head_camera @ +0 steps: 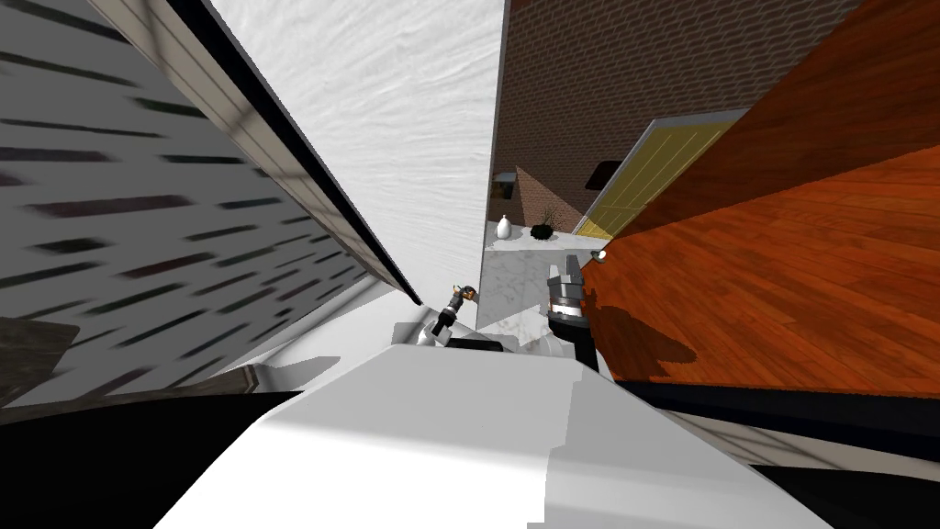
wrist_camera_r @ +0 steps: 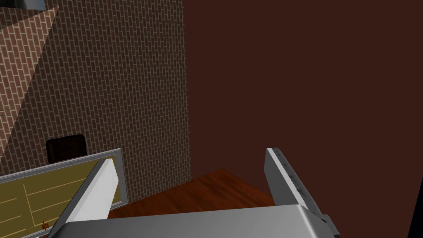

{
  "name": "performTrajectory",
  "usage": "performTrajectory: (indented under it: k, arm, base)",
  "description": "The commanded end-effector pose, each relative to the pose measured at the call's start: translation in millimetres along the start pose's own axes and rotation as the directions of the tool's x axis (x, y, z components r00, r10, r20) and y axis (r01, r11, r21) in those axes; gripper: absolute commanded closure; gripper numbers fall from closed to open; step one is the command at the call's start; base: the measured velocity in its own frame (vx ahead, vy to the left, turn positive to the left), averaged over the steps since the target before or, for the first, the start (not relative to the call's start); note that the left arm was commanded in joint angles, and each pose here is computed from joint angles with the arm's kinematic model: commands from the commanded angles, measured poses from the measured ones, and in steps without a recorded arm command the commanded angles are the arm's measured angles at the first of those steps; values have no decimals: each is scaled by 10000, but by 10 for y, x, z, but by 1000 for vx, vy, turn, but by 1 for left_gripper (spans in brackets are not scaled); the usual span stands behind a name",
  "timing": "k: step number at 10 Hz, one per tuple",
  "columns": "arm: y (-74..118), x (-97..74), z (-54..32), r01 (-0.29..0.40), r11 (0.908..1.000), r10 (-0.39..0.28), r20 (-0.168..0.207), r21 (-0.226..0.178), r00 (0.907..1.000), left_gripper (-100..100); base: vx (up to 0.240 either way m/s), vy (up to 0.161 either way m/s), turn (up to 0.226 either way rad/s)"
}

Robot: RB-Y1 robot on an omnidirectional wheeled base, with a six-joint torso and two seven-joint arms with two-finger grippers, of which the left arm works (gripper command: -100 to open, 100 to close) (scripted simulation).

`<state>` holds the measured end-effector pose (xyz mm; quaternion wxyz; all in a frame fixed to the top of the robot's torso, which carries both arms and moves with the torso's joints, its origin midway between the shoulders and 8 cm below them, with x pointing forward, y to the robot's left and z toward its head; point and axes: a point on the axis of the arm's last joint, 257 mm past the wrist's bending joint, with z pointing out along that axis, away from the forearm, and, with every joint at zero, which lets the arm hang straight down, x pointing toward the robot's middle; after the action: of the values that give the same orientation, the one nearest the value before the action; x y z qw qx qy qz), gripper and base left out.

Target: Push the door open

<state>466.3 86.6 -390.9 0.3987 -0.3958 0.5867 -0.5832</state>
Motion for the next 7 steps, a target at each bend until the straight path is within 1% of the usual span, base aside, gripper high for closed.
performTrajectory:
  k: [1,3,4,7]
  arm:
    - [3,9,-4,15,10000,-15,-8,-2,10000,100]
    - [3,9,-4,15,10000,-15,-8,-2,10000,100]
    - [33,-91,-30,-49,10000,50,175,-83,9998,100]
    - [35,-215,-45,-107,9999,111,421,-92,9991,100]
  base:
    - [-17,6,4]
    - [-5,1,2]
    - [95,-65,25]
    - [156,-94,32]
